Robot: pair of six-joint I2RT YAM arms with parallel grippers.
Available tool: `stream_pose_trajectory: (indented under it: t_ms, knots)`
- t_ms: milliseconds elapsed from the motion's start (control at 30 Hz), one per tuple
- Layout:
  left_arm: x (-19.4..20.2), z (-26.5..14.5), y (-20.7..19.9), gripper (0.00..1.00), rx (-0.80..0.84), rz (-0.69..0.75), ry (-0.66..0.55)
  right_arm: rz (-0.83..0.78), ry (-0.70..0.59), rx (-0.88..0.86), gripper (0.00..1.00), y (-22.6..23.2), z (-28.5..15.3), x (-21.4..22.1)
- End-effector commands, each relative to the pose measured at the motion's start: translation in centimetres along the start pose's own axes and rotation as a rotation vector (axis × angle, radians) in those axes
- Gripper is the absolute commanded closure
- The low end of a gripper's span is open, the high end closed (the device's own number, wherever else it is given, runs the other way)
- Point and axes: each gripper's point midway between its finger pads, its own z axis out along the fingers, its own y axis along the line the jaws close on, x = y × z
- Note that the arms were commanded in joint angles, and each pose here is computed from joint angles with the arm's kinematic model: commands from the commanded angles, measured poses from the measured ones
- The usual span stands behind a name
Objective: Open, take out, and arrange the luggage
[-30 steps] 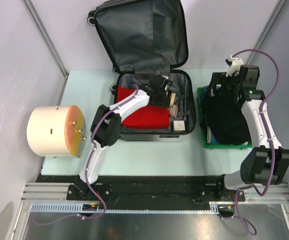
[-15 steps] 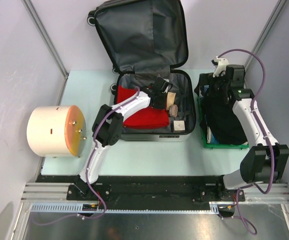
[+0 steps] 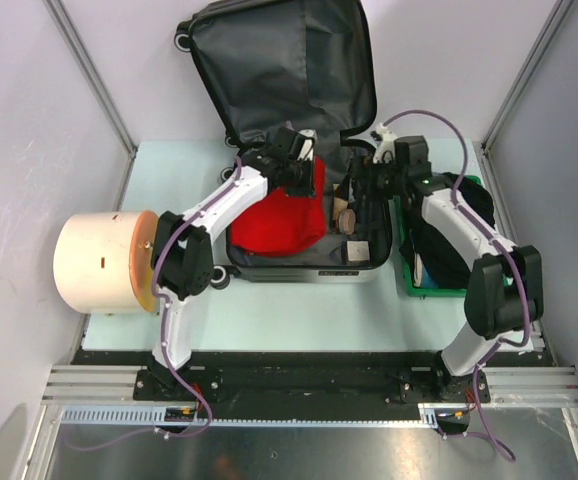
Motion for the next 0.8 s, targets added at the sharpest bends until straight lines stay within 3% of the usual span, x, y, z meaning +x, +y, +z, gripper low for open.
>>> stream_pose_trajectory:
  t_ms: [0,533,767]
  knots:
    - [-1.4,-2.9,0.0,1.00,0.041,-0.034,-0.033,0.098,-0.032,-0.102,0.00,3.2,3.0,-0.5]
    - [-1.9,-3.9,-0.2,1.00,0.084,-0.065,-0.044,0.216,0.040,0.008,0.01,3.6,11.1,5.0]
    - [-2.1,-4.5,0.2,1.00,0.092,-0.093,-0.049,0.284,0.031,-0.045,0.18,4.4,13.1,5.0]
